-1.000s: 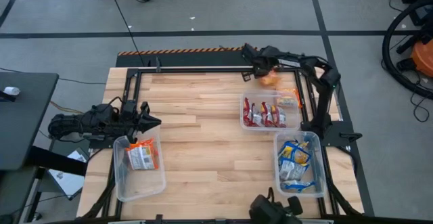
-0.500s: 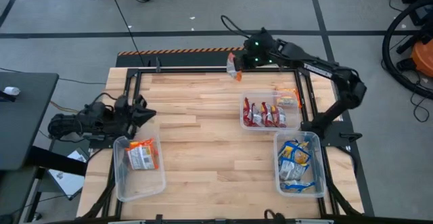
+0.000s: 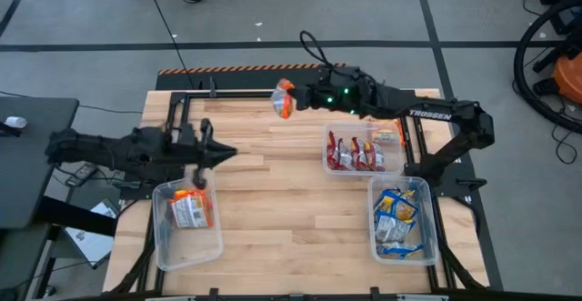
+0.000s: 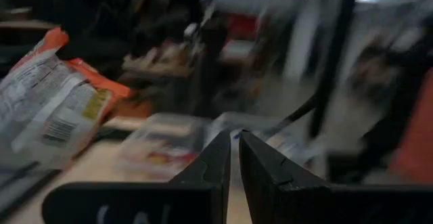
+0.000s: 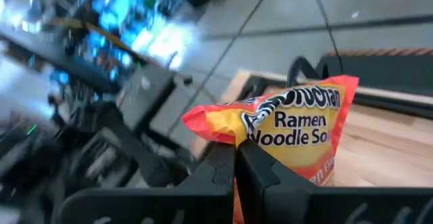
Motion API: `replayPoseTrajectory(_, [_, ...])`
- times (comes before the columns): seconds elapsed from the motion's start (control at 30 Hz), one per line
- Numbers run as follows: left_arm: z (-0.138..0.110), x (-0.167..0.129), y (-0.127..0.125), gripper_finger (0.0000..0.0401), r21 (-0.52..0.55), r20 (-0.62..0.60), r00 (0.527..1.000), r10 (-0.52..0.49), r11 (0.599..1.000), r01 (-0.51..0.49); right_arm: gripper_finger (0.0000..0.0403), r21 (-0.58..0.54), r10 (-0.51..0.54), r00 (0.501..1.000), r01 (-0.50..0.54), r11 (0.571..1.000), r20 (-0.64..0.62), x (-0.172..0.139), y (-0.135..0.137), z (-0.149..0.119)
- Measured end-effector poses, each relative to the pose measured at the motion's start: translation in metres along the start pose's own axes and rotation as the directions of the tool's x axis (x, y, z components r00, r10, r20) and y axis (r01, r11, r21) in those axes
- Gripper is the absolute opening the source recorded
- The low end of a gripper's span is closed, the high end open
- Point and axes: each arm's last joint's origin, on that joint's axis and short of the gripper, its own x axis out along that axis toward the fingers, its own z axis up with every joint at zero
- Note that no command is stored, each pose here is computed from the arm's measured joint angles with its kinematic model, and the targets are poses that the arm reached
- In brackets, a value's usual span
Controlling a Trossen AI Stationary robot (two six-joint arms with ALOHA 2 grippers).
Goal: Sort Maruchan noodles
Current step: Put the orange noodle pack into the left container
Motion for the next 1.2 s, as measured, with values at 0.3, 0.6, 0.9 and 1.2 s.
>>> replayPoseTrajectory(0.3, [0.086,0.037,-0.015,0.0048,0.239,-0.279,0.854,0.44,0.893,-0.382,0.0006,0.059,0.153,0.98,-0.162,0.985,0.129,0.015,0.034,-0.028])
replayPoseTrajectory(0.6, [0.111,0.049,-0.011,0.0181,0.201,-0.265,0.775,0.573,0.819,-0.537,0.0006,0.15,0.221,0.948,-0.259,0.954,0.23,0.034,0.04,-0.037])
replayPoseTrajectory(0.9, [0.088,0.088,0.009,0.0284,0.277,-0.292,0.663,0.689,0.724,-0.631,0.0007,0.135,0.18,0.93,-0.233,0.963,0.319,0.038,0.039,-0.036])
replayPoseTrajectory(1.2, [0.079,0.121,0.021,0.0286,0.154,-0.28,0.715,0.641,0.765,-0.626,0.0007,-0.025,0.154,0.938,-0.154,0.988,0.311,0.038,0.038,-0.038])
